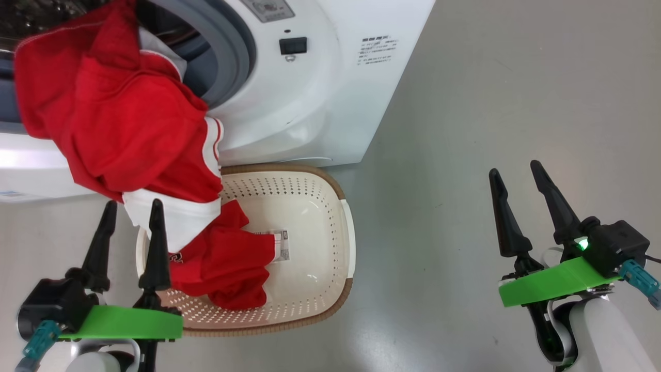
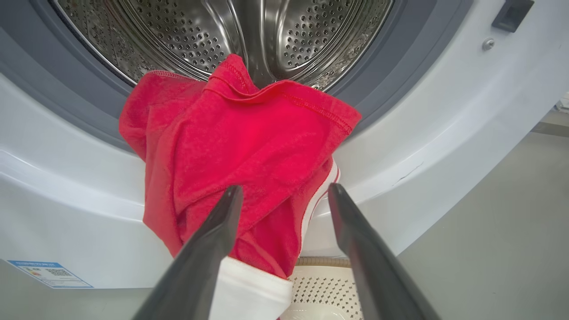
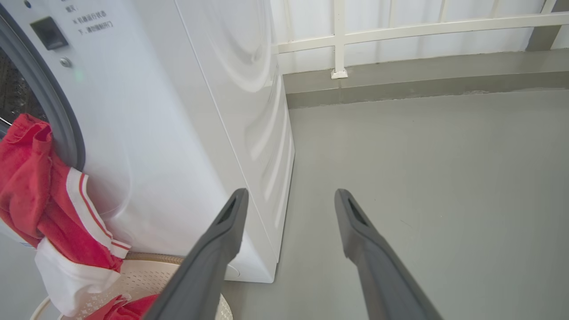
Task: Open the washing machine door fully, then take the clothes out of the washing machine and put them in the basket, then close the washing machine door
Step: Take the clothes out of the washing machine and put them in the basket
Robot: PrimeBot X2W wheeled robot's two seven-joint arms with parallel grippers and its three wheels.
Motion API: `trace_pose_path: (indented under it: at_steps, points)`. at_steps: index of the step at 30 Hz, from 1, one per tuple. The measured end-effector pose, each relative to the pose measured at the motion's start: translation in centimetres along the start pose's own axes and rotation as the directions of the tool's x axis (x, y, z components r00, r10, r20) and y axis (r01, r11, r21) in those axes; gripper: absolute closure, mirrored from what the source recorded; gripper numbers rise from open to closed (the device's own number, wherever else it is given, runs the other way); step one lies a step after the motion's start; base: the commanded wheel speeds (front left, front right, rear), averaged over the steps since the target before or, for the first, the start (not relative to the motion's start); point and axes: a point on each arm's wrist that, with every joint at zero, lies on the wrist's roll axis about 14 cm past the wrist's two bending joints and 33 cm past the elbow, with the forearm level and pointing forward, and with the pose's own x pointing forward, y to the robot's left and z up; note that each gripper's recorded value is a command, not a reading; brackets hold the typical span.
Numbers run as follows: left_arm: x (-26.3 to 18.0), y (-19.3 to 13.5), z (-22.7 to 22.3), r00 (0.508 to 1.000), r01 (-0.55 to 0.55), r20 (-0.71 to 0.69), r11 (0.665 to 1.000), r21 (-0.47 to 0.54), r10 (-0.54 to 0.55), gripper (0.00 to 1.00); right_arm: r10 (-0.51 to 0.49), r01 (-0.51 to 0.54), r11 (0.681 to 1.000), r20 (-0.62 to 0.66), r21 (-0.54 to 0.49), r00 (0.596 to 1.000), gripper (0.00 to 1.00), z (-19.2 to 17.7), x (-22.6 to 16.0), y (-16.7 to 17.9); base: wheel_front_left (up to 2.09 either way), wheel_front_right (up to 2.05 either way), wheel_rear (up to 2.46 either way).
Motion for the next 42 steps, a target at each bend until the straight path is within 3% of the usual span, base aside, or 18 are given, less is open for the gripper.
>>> trace_pose_path:
  at_steps: [11,20,42]
  points:
    - [0.5,0.1,0.5,1.000,-0.005,0.020,1.000,-0.003,0.005,0.00,-0.001,0.001,1.000,-0.009,-0.001,1.000,0.00,-0.4,-0.1,0.0,0.00,0.00,0.00]
    - [5.4,0.8,4.4,0.992,0.027,0.117,0.997,0.075,-0.035,0.00,-0.003,0.003,1.000,-0.030,-0.004,1.000,0.00,-1.2,0.1,-0.2,0.00,0.00,0.00]
    - [14.6,0.7,1.0,0.993,0.082,-0.103,0.980,0.180,-0.064,0.00,-0.026,0.025,1.000,-0.043,-0.015,0.999,0.00,-1.6,0.0,-1.2,0.00,0.00,0.00]
